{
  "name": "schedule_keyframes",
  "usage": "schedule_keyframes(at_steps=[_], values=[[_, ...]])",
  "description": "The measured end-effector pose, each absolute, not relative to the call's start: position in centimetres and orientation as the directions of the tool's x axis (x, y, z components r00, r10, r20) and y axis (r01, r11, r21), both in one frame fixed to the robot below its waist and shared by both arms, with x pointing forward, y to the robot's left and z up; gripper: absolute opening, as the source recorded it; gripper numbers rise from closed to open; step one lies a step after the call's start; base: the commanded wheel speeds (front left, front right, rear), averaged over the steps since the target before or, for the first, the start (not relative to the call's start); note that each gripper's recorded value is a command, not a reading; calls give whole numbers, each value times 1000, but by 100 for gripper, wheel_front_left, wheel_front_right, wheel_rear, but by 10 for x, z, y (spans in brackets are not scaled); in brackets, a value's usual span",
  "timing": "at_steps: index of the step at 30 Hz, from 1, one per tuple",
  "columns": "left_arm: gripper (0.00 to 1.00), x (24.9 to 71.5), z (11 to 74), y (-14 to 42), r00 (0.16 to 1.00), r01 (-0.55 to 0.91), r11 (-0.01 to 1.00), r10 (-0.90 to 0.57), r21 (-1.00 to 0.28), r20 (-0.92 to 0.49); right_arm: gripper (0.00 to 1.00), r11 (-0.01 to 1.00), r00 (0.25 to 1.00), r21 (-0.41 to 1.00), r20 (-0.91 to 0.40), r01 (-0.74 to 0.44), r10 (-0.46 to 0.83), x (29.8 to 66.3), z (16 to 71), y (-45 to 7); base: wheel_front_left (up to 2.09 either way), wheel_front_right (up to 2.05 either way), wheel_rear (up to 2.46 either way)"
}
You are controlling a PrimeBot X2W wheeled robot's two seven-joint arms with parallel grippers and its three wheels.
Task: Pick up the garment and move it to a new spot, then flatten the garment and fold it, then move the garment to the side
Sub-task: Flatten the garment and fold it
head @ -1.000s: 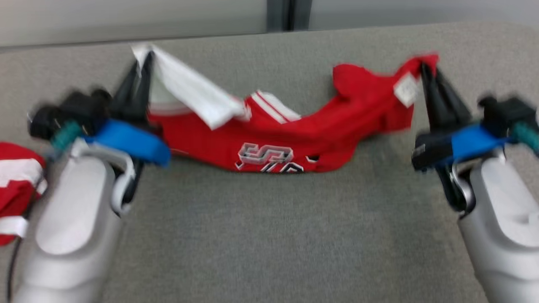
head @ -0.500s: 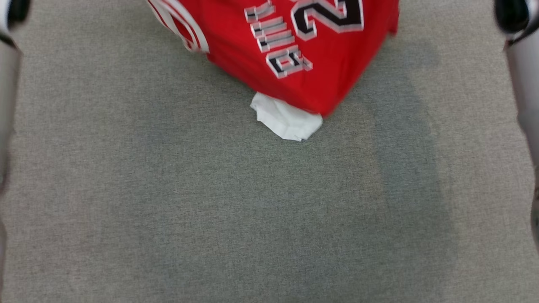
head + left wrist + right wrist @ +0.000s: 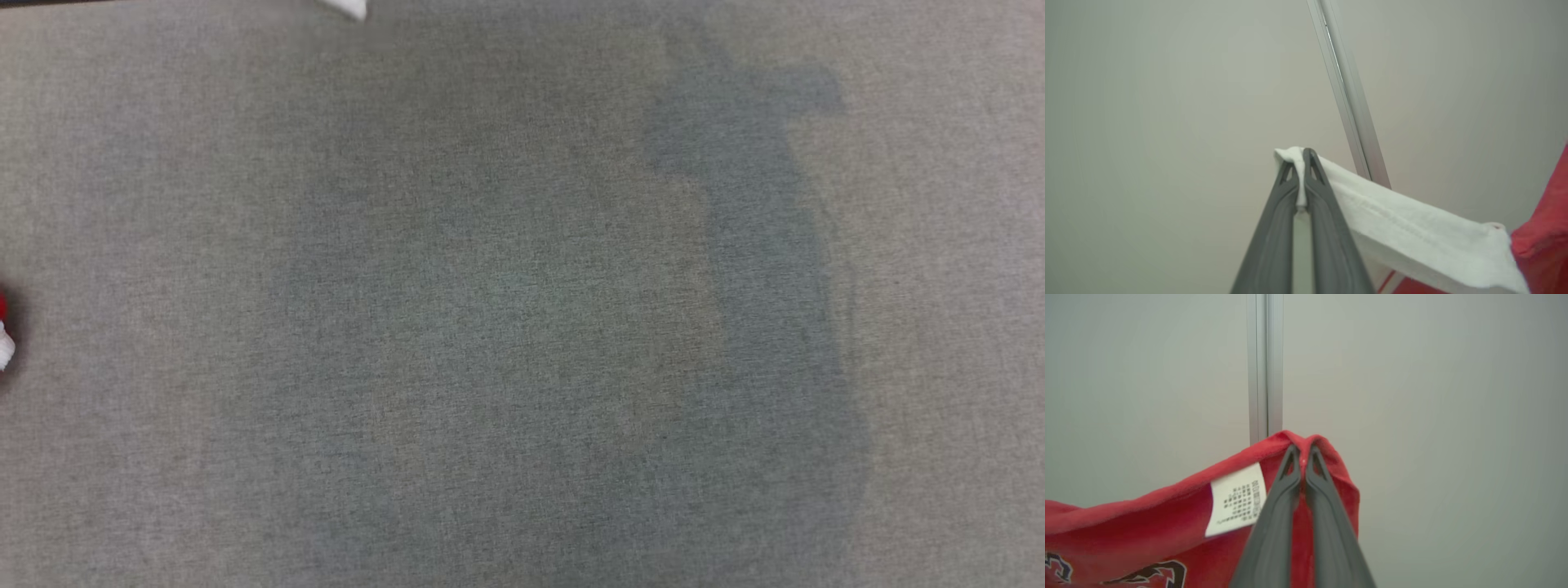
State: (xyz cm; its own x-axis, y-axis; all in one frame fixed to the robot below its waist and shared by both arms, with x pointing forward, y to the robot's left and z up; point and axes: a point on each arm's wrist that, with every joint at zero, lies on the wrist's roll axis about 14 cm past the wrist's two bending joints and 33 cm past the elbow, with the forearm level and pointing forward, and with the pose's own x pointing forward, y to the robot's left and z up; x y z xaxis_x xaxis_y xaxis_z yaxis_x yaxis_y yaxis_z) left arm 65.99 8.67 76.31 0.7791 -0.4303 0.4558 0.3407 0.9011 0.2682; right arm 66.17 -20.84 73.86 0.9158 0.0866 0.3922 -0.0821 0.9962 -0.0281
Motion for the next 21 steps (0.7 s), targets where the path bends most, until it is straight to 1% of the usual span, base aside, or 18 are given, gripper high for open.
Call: schedule_keyframes(at_steps=[4, 7, 12, 16, 21], values=[[0, 670, 735, 85, 797, 361, 896, -440, 258, 414, 0, 996, 936, -34, 339, -87, 93, 674, 708, -206, 0, 0, 0], [0, 677, 705, 87, 815, 376, 897, -439, 230, 379, 0, 995, 954, -21, 283, -95, 97, 682, 675, -205, 0, 0, 0], [0, 676, 645, 96, 854, 387, 911, -413, 143, 317, 0, 992, 973, -14, 192, -127, 127, 683, 613, -196, 0, 0, 0], [0, 657, 595, 103, 890, 373, 927, -371, 45, 266, 0, 987, 978, 27, 146, -157, 151, 667, 571, -186, 0, 0, 0], [0, 616, 549, 122, 932, 323, 945, -309, -51, 192, 0, 981, 981, 66, 73, -183, 178, 623, 522, -178, 0, 0, 0]])
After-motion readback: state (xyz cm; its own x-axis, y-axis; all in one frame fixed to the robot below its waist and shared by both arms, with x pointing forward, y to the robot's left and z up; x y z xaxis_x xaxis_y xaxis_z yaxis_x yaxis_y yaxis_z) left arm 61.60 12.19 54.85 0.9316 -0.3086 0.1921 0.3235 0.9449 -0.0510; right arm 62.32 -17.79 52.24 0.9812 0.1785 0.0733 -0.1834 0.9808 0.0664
